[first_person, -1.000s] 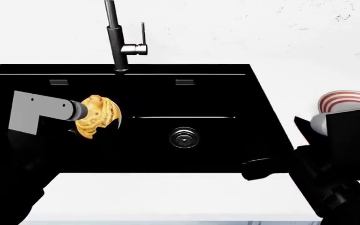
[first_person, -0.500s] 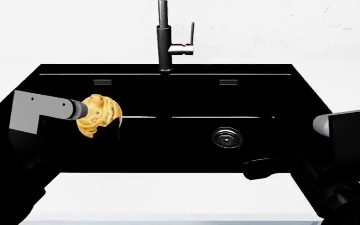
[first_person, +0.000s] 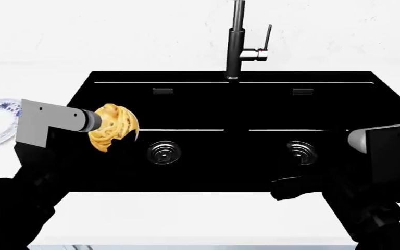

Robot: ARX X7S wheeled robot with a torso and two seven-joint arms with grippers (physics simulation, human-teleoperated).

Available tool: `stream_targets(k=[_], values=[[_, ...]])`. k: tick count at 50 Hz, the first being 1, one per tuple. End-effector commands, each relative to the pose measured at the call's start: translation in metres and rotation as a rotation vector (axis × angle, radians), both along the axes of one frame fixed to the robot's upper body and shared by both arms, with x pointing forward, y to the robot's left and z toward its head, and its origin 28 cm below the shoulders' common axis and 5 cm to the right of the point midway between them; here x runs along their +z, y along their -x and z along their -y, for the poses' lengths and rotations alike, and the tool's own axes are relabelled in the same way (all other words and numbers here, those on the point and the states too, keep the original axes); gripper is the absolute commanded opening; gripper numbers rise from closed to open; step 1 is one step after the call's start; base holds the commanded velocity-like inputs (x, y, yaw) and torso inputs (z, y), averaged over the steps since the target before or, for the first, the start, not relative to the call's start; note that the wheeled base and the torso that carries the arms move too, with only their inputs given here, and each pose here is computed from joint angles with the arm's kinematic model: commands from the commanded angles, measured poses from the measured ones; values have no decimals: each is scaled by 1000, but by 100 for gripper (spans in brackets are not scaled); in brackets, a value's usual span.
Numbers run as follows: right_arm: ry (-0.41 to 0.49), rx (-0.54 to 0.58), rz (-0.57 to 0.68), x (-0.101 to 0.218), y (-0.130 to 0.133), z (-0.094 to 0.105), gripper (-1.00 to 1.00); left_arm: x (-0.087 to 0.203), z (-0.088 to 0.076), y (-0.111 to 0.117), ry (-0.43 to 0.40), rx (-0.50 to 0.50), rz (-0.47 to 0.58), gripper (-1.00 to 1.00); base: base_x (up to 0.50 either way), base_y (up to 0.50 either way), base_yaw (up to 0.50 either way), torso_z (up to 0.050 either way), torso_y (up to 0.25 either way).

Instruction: Place the pastries on the plates.

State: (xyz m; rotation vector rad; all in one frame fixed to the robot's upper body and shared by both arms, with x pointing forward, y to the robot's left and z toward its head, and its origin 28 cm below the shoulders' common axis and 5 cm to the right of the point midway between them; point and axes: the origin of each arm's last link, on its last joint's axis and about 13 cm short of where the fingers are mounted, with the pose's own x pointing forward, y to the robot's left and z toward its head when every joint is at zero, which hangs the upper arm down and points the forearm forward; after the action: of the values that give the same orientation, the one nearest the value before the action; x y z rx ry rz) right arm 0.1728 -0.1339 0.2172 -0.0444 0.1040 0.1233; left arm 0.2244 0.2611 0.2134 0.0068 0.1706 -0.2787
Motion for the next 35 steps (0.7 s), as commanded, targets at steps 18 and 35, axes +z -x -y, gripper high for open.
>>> stream_targets(k=[18,35], values=[[30,-3,-14,2,-17,8,100,6,11,-13,11,-12,2,-100,-1,500,0,0,0],[29,-40,-10,0,-16,10,100,8,6,-12,25,-12,5,-100,-1,500,0,0,1]])
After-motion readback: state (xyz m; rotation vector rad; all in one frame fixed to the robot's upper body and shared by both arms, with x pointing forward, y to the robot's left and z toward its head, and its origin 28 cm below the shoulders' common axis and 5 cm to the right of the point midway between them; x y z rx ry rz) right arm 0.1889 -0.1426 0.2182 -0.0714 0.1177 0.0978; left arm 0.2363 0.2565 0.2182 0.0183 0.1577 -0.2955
